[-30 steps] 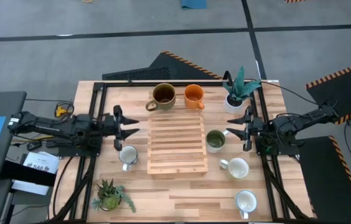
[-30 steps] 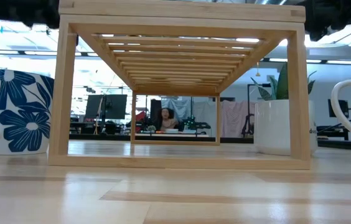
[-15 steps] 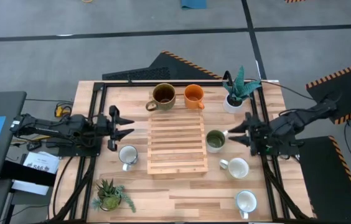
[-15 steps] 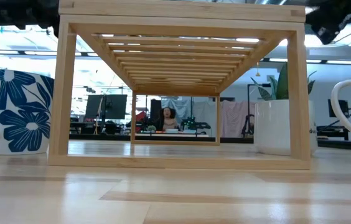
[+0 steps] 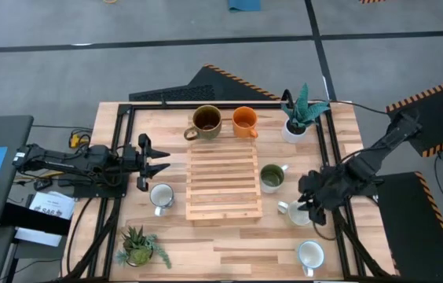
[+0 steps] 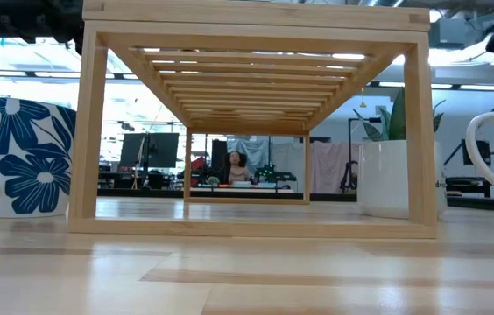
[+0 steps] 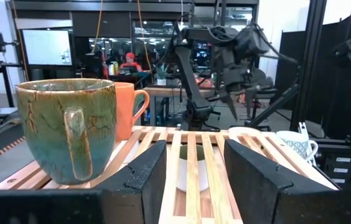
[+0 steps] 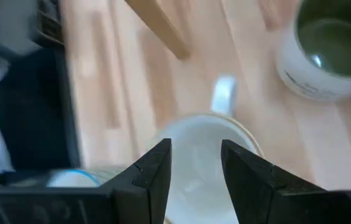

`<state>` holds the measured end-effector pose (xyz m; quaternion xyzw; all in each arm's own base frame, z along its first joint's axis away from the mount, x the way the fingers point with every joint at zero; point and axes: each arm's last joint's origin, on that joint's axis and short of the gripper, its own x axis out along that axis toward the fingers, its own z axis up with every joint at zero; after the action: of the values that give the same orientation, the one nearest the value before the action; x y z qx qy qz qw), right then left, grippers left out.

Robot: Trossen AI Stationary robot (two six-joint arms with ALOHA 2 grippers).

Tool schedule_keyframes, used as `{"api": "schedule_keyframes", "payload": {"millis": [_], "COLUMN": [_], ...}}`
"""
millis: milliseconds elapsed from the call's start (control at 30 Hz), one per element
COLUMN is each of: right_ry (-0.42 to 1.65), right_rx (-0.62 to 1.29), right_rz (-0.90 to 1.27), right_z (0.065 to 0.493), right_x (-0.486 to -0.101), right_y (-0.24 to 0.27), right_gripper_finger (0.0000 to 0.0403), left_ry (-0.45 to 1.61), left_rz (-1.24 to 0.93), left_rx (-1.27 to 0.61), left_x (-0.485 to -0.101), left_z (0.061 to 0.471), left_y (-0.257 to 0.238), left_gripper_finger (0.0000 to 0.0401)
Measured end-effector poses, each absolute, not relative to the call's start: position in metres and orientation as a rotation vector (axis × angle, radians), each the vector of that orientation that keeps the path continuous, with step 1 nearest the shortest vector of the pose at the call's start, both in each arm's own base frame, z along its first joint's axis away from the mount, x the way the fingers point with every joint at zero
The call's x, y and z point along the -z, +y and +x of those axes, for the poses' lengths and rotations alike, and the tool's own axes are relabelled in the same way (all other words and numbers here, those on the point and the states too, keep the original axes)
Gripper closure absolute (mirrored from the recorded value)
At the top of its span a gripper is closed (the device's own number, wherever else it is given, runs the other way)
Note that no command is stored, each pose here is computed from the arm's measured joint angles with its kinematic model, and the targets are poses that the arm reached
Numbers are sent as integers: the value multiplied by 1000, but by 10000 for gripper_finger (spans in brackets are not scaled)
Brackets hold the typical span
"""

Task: Place coffee mugs
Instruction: Put the light green mug on the shelf

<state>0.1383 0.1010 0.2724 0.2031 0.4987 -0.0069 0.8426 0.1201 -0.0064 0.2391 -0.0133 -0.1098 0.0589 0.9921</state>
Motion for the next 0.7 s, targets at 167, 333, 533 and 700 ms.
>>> {"api": "schedule_keyframes", "payload": {"millis": [167, 333, 533, 700], "right_ry": [1151, 1212, 1262, 1289], "right_rx": [51, 28, 37, 50], "right_rz": [269, 159, 104, 86], "right_z": [148, 159, 168, 172], "right_x": [-259, -248, -239, -235], "right_y": [103, 105, 103, 100], "right_gripper_finger": [237, 237, 237, 237], "left_ry": [-213, -209, -208, -208], "left_rz": [-25, -24, -18, -18], "left_rx": [-118, -118, -118, -118], "left_x": [-238, -238, -238, -238], "left_z": [120, 120, 120, 120], "left_y": [-6, -6, -6, -6], "left_gripper_finger": [254, 254, 254, 254]}}
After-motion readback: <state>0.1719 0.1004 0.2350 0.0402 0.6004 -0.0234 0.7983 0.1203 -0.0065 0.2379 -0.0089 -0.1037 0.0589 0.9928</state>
